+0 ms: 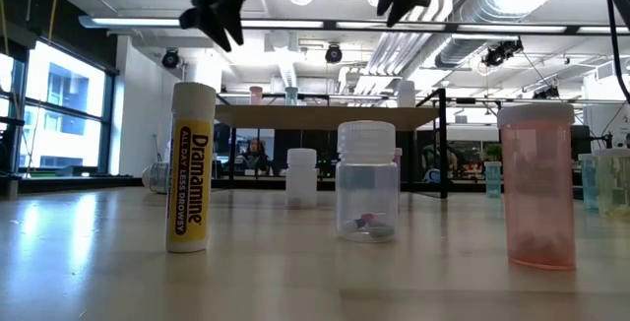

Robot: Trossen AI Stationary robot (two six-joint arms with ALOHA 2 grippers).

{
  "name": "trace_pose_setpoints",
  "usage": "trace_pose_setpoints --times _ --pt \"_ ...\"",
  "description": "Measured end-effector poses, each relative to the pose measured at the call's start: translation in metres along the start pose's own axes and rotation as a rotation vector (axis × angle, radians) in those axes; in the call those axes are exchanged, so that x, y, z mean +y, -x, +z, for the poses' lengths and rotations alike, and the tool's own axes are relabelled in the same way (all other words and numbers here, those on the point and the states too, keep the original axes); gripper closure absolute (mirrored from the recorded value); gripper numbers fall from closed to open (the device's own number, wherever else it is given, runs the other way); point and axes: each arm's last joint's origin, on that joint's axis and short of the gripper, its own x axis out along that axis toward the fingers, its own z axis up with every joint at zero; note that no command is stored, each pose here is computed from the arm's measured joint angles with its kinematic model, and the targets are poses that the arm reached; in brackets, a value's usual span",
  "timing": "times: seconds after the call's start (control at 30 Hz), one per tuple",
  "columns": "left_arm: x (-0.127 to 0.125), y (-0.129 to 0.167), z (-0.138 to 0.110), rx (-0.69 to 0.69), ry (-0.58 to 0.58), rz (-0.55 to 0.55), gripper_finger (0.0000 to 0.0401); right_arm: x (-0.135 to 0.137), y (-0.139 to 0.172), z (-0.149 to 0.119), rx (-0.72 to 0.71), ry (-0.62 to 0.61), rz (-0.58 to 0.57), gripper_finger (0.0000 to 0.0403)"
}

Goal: Pick and place medicine bottles onto shelf by color
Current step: Put the pink pill bottle on the shelf

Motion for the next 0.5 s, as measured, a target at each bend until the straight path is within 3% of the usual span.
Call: trace_pose_setpoints --times 0.3,0.5 --pt "-0.016 0.013 -0.06 -0.128 0.014 -0.114 0.021 0.053 -0.028 -0.017 0.134 0.033 0.047 0.0199" --pt "-0.025 0.01 -0.089 -0.231 0.012 -0.242 0.021 0.081 -0.047 -0.045 0.241 0.017 0.046 0.0199"
